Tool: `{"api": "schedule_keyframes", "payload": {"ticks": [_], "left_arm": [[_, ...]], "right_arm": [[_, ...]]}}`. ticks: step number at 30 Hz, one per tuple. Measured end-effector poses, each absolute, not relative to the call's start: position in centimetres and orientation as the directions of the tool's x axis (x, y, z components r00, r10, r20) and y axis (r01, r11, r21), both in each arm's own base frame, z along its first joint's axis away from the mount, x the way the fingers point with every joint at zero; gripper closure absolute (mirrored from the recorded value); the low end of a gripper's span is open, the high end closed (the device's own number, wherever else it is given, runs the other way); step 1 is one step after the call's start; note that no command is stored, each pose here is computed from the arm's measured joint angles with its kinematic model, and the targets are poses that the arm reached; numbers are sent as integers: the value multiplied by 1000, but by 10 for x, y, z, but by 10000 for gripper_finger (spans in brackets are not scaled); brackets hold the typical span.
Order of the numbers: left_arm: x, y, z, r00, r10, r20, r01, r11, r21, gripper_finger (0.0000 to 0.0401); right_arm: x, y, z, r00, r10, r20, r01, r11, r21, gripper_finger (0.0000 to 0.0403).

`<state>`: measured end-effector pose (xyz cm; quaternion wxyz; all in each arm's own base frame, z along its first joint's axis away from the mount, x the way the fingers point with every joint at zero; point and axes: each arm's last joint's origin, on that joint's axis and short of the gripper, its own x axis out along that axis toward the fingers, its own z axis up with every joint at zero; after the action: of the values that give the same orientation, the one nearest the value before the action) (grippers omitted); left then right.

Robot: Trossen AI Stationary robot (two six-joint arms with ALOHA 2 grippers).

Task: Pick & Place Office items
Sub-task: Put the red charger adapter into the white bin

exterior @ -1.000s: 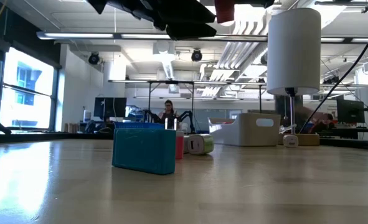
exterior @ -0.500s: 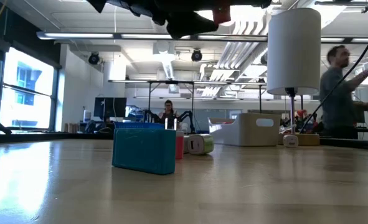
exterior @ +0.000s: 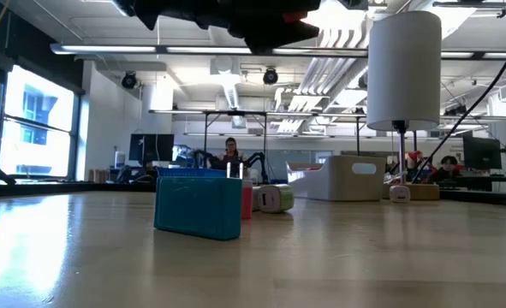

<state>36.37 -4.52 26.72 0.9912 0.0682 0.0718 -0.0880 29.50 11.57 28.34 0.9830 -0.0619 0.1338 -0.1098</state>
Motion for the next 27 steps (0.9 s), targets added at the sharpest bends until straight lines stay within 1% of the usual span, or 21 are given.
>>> {"api": "schedule_keyframes", "payload": {"ticks": [7,12,14,16,18,23,27], "left_arm": [[364,-45,271,981,-158,-115,175,973,148,80],[364,-46,271,981,-159,-114,176,972,156,81],[364,-48,272,980,-164,-113,180,970,161,86],[364,-48,272,980,-165,-114,182,970,162,101],[364,-48,272,982,-154,-113,171,972,164,123],[364,-49,271,981,-155,-115,172,971,164,201],[364,-49,271,981,-154,-114,171,972,163,202]], "right_arm": [[296,115,283,944,-207,-256,178,975,-132,204],[296,115,284,945,-203,-256,174,976,-133,204],[296,115,283,945,-203,-256,173,976,-134,204],[296,115,283,946,-199,-257,169,977,-133,204],[296,115,284,946,-197,-257,168,977,-132,204],[296,115,283,945,-198,-260,168,977,-133,204],[296,115,283,945,-198,-262,169,977,-130,190]]}}
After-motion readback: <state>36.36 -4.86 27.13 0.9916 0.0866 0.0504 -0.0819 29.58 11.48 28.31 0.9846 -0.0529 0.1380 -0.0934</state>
